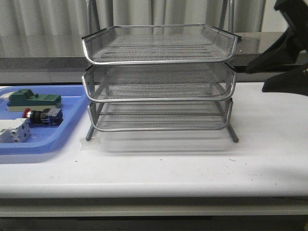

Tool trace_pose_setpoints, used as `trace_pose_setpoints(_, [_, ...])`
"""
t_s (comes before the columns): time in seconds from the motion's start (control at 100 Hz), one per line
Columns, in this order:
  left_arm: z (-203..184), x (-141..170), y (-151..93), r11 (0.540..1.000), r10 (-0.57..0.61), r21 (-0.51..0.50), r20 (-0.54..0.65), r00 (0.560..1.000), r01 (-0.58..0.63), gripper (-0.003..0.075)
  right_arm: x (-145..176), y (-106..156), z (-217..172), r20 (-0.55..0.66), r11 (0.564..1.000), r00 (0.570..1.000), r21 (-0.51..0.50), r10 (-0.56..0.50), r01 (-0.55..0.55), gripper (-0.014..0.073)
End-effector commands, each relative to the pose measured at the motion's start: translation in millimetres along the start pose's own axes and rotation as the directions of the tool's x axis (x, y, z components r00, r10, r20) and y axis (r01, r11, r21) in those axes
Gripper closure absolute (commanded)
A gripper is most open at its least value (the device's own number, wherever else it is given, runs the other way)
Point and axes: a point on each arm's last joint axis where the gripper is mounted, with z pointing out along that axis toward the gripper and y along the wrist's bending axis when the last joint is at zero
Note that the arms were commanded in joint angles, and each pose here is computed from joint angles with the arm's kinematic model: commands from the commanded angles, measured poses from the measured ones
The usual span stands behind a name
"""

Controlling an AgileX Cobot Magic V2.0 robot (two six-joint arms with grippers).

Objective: Place button on rack with both arms
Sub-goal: 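Reach the right gripper to the middle wire tray's front edge and grasp it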

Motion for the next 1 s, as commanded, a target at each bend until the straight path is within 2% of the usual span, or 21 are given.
trace_pose_setpoints(0.0, [-1.7, 4.5, -0.8, 1.0, -0.016, 0.009, 0.075, 0.997, 0.015, 0.074, -12.2, 10.2, 8.2, 0.031, 0.993, 0.999, -0.11, 0.037, -0.033, 0.0257])
trace_pose_setpoints(0.22, [-1.7, 4.5, -0.8, 1.0, -0.016, 0.009, 0.075, 0.997, 0.015, 0.074, -22.2, 6.4, 37.2, -0.038, 0.985, 0.998, -0.164, 0.056, -0.061, 0.0257])
trace_pose_setpoints(0.64, [-1.7, 4.5, -0.8, 1.0, -0.016, 0.009, 0.075, 0.997, 0.015, 0.074, -42.4, 7.1, 59.9, -0.032, 0.98, 0.998, -0.186, 0.057, -0.062, 0.0263])
trace_pose_setpoints(0.76, [-1.7, 4.5, -0.8, 1.0, -0.016, 0.009, 0.075, 0.997, 0.015, 0.074, -43.6, 7.1, 60.0, -0.025, 0.981, 0.998, -0.183, 0.062, -0.066, 0.0352])
trace_pose_setpoints(0.99, [-1.7, 4.5, -0.8, 1.0, -0.016, 0.009, 0.075, 0.997, 0.015, 0.074, -42.9, 5.9, 60.3, -0.029, 0.983, 0.998, -0.173, 0.054, -0.058, 0.0605])
